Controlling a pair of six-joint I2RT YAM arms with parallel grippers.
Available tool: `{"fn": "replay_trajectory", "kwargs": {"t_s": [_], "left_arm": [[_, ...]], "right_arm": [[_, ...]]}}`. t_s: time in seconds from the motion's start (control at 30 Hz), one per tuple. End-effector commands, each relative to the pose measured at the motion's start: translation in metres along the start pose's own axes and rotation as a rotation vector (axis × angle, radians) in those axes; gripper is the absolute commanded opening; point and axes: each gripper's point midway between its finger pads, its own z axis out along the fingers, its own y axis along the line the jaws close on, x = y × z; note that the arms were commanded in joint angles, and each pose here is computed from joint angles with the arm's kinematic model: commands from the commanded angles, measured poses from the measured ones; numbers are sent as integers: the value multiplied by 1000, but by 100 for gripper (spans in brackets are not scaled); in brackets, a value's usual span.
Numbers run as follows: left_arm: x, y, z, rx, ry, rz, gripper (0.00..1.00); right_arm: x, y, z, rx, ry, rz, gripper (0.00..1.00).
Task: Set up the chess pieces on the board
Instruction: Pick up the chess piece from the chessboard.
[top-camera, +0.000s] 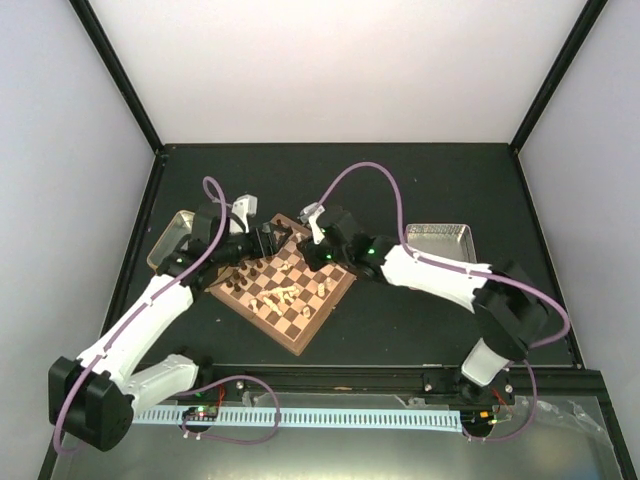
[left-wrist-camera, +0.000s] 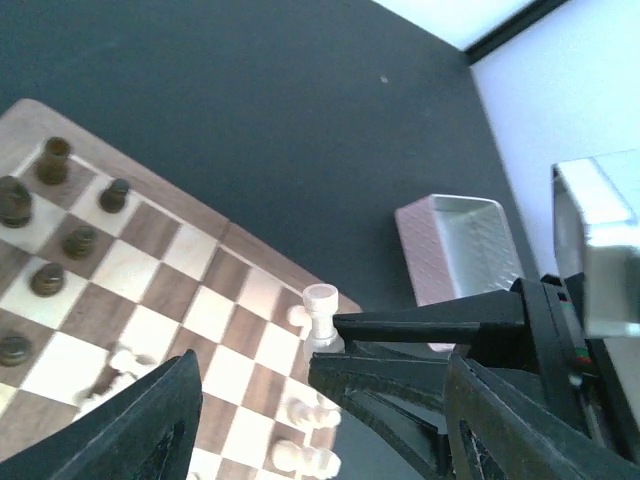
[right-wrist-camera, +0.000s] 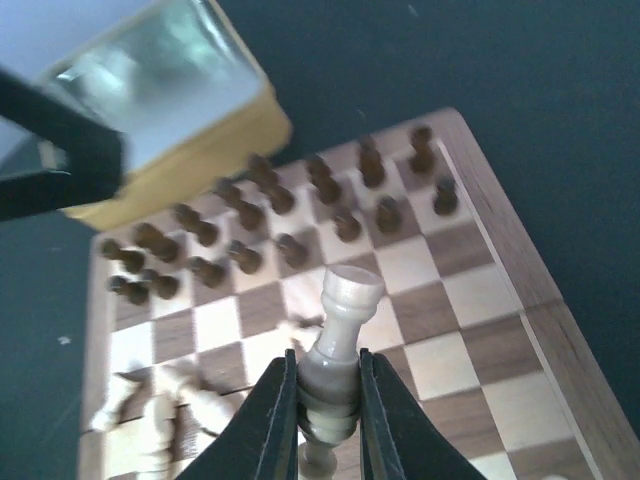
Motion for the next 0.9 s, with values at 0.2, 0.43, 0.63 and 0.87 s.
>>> {"fn": "replay_trajectory", "kwargs": {"t_s": [0.2,0.43,0.63,0.87], "left_arm": [[14,-64,-31,330,161,49,66],[20,-69,-25,376,236,23,35],[22,-70,-24,394,245,19,13],[14,-80,-29,433,218,-2,2]], "right_arm": [[-35,58,-69,-315,-272,-299,11],[-35,67,-80,-365,-283,-354,11],[-36,71,-84,-381,-284,-348,11],[-49,76,-98,-431,-285,-157,49]]}}
